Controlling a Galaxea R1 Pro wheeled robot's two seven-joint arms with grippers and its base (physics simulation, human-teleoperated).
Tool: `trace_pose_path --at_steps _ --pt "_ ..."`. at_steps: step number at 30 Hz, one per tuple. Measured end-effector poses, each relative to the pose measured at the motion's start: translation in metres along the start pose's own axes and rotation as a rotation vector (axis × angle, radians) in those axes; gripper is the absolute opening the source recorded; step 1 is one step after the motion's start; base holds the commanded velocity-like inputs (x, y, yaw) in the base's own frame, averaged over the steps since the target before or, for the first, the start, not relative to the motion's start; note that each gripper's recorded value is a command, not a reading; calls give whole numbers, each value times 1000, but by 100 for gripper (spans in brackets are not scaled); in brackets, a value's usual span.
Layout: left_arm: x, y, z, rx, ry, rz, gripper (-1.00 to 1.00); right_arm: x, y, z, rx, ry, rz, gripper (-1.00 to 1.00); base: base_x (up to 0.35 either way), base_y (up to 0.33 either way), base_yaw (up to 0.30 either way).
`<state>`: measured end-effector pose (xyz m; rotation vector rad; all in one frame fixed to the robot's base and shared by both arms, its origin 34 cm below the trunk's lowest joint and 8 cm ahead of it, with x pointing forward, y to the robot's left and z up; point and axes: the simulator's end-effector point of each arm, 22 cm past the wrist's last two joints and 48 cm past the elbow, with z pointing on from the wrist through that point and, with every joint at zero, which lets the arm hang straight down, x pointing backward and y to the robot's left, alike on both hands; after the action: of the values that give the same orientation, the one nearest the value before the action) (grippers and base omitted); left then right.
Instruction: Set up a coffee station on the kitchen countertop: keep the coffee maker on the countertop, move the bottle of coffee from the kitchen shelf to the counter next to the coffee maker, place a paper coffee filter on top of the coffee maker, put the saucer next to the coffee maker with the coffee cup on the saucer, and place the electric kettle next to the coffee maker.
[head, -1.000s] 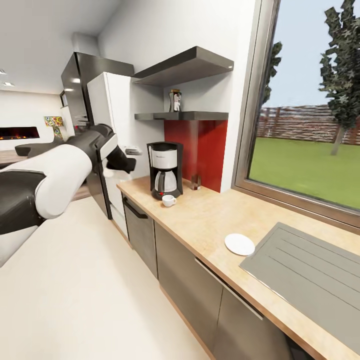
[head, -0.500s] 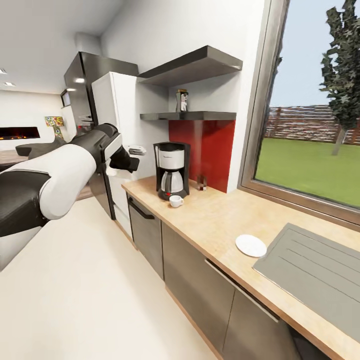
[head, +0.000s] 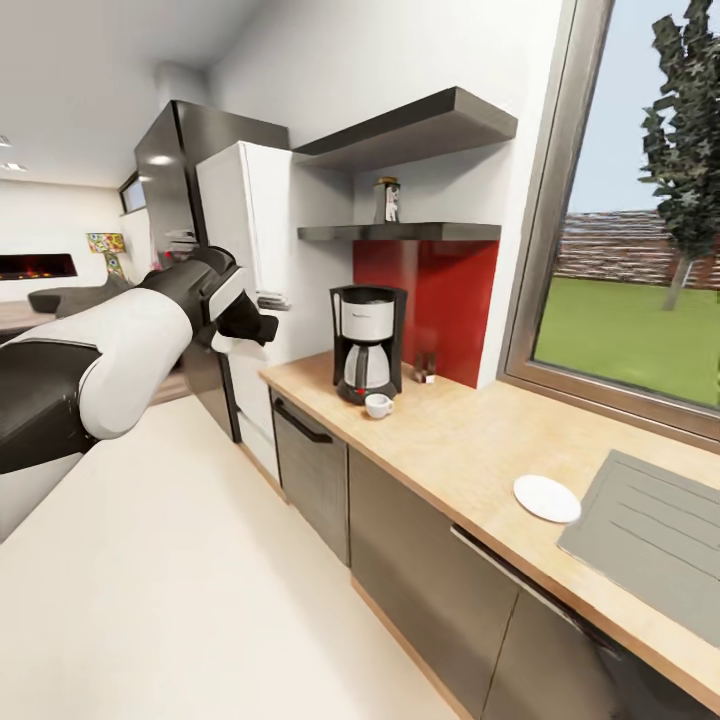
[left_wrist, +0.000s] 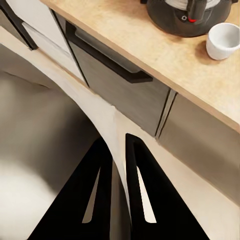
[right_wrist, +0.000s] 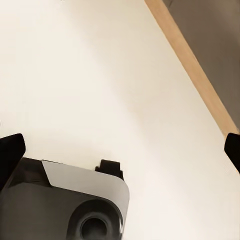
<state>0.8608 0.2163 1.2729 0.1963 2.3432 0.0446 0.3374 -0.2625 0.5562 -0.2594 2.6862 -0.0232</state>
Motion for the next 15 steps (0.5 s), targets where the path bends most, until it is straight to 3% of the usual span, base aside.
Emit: trace_pose_path --at_steps 4,12,15 --pt "0 0 0 0 0 0 -100 0 0 0 0 0 0 100 48 96 -179" --pt "0 0 -1 0 0 1 -100 0 0 0 1 0 1 100 206 197 -33" --pt "0 0 0 0 0 0 -100 0 0 0 2 0 1 100 136 124 -170"
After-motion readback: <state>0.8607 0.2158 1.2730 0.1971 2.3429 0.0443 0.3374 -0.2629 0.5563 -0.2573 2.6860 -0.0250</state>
